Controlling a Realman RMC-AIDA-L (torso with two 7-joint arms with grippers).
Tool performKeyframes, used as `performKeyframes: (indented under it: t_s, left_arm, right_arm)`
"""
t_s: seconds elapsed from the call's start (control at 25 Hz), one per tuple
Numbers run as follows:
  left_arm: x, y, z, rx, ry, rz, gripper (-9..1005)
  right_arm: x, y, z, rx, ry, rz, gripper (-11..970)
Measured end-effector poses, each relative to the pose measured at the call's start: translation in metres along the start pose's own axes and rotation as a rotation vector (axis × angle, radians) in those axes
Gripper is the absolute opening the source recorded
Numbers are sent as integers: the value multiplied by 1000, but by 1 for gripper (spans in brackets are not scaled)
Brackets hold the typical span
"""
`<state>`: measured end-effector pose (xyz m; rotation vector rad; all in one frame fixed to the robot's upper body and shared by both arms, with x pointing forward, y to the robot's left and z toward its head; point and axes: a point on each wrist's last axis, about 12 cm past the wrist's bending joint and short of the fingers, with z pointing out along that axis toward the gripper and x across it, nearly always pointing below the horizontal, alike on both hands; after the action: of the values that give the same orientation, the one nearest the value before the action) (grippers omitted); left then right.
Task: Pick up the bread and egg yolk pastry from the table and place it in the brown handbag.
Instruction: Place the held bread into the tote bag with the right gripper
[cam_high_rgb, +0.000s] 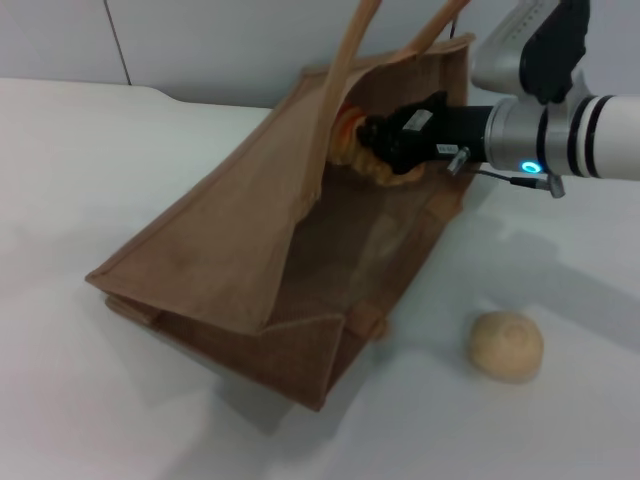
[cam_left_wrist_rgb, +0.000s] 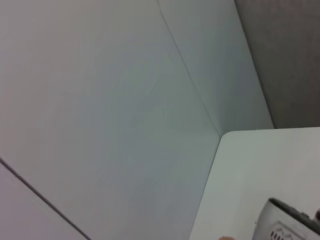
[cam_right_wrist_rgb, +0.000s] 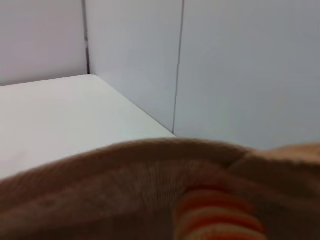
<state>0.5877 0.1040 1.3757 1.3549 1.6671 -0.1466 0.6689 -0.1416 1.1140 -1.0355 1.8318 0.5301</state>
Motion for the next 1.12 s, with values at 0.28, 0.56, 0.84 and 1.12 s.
performKeyframes:
  t_s: [0.28,0.56,0.84,1.12]
  left_arm:
    - [0,0,0,-1,0,0,111]
    - [3,1,-1,-15,1,-5,111]
    - [24,10,-4,-92,55,-37,108]
    - [51,21,-9,-158,101,-97,107]
  right_arm:
    - [2,5,3,-14,6,-3,151]
    - [4,7,3,-17,9,1,402]
    - [16,7,-1,-14,31,27,601]
    - [49,0,-24,-1,57,126,759]
